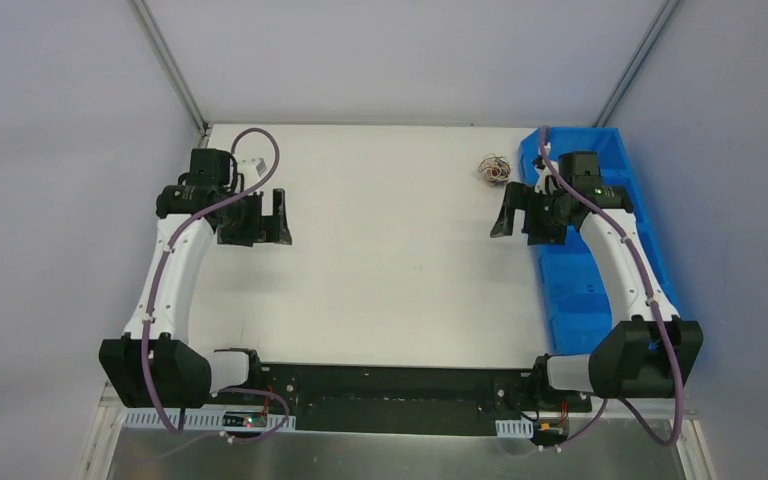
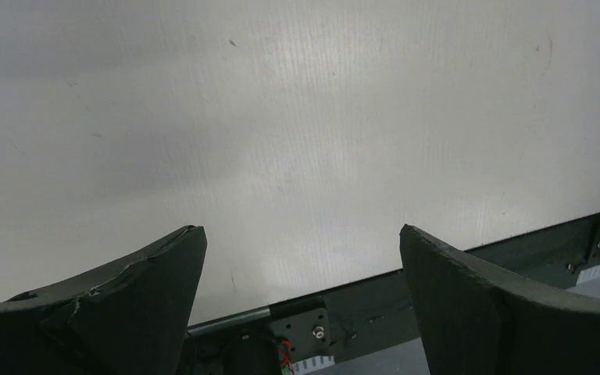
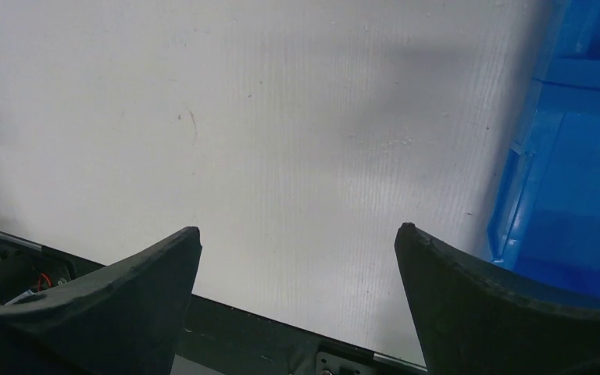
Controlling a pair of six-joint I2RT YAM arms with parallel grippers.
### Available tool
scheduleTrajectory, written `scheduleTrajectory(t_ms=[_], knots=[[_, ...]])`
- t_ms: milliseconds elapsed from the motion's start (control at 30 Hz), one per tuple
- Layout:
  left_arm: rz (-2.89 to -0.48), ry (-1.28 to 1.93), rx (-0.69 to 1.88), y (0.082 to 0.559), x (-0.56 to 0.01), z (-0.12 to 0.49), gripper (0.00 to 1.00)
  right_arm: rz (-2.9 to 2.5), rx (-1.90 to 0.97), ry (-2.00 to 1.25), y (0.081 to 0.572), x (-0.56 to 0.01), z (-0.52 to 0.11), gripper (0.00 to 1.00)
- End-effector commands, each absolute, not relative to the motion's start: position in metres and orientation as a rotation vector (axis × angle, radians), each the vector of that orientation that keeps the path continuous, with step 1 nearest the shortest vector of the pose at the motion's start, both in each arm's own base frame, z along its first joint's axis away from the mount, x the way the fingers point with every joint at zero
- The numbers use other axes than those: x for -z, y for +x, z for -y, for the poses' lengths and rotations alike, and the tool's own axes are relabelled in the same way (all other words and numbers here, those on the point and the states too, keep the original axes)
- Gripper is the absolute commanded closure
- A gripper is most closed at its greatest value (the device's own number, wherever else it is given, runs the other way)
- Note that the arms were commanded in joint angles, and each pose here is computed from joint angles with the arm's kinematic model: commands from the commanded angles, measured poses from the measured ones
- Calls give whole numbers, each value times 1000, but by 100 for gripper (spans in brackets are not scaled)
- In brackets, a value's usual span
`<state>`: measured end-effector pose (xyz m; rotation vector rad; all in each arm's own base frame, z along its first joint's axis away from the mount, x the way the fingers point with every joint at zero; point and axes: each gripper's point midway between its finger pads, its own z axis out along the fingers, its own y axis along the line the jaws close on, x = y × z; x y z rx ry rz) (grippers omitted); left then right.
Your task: Untangle the cables
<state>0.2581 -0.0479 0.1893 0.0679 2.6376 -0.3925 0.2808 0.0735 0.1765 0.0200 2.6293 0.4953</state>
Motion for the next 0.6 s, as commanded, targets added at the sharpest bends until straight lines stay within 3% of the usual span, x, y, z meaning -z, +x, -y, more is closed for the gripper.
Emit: scheduleTrajectory(t_ms=[0, 233, 567], knots=[[-2427, -36, 288, 289, -224, 35, 0, -2632, -418, -14, 302, -179, -69, 1], [-2300, 29, 237, 321, -252, 30, 0, -2639, -287, -12, 370, -172, -64, 1], [-2350, 12, 400, 328, -233, 51, 0, -2600, -173, -1, 467, -135, -66, 1]])
